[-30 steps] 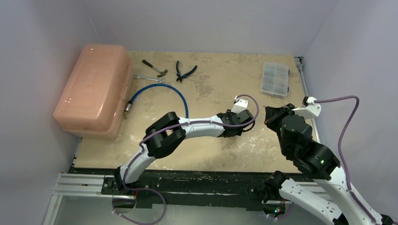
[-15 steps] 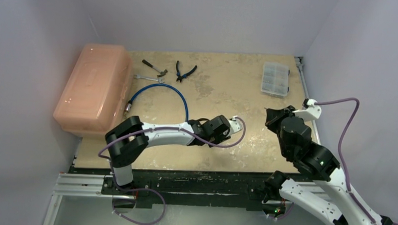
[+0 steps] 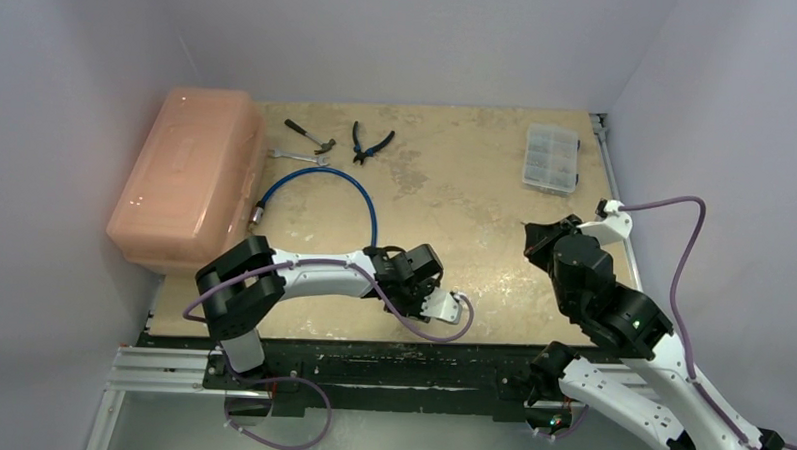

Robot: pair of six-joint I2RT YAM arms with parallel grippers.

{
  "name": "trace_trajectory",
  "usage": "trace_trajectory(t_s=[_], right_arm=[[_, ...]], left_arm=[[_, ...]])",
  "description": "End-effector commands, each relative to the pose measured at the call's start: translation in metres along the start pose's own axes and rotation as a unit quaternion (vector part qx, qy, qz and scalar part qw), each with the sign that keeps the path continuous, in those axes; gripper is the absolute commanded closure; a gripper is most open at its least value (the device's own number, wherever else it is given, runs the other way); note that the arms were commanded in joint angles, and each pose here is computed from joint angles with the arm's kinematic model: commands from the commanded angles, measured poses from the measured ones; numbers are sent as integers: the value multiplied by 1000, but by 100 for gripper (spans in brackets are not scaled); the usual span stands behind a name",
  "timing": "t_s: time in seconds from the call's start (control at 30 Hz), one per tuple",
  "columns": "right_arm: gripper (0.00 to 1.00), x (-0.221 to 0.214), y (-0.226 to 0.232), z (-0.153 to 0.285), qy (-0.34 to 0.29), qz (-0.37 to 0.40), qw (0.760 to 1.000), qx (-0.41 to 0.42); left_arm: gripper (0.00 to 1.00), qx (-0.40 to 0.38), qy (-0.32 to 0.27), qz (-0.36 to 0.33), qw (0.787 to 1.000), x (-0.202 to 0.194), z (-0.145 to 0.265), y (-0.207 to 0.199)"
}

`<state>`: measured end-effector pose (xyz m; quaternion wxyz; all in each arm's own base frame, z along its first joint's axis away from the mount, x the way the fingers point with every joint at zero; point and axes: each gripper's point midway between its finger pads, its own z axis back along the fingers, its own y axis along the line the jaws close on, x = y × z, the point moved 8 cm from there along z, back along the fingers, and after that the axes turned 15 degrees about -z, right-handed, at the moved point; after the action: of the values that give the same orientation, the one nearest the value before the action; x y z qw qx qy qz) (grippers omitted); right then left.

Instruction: Unlock with the key

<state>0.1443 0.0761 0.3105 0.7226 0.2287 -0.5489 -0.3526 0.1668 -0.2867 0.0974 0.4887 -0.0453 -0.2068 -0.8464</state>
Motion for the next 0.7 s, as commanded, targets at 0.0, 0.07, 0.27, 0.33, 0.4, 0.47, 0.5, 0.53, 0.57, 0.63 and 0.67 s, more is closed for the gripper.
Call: trace_trajectory(t_s=[0.0,0.07,0.27,0.33,0.4,0.47,0.5,0.53,0.57,0.63,0.67], right_arm=[[100,-5,1,-2,9,-14,1000,0],[100,-5,1,-2,10,-14,1000,0],[100,-6,1,-3,10,-12,1000,0],[100,-7,1,-3,11,-13,1000,-1],[100,-8,1,-4,12,-14,1000,0],[100,-9,1,-5,14,-14,1000,-1],[100,-10,1,-5,14,-14,1000,-2],[100,-10,1,-5,15,-14,1000,-3],[100,-10,1,-6,15,-15,1000,-4],[100,-12,1,-6,18,-17,1000,-5],[100,-13,1,-7,20,-18,1000,-5]], left_arm=[[82,-32,-34,-63,997,4,-5,3],[59,-32,-22,-54,998,2,-8,8],[33,-36,-24,-69,997,2,1,8],[22,-22,-27,-73,997,1,10,9],[20,-4,-31,-72,997,0,20,12],[20,11,-35,-60,997,-3,33,15],[20,16,-36,-56,998,-4,39,15],[20,22,-36,-52,998,-6,46,16],[20,24,-35,-48,998,-8,50,15],[20,26,-29,-37,999,-13,57,13],[20,26,-27,-30,999,-15,59,12]])
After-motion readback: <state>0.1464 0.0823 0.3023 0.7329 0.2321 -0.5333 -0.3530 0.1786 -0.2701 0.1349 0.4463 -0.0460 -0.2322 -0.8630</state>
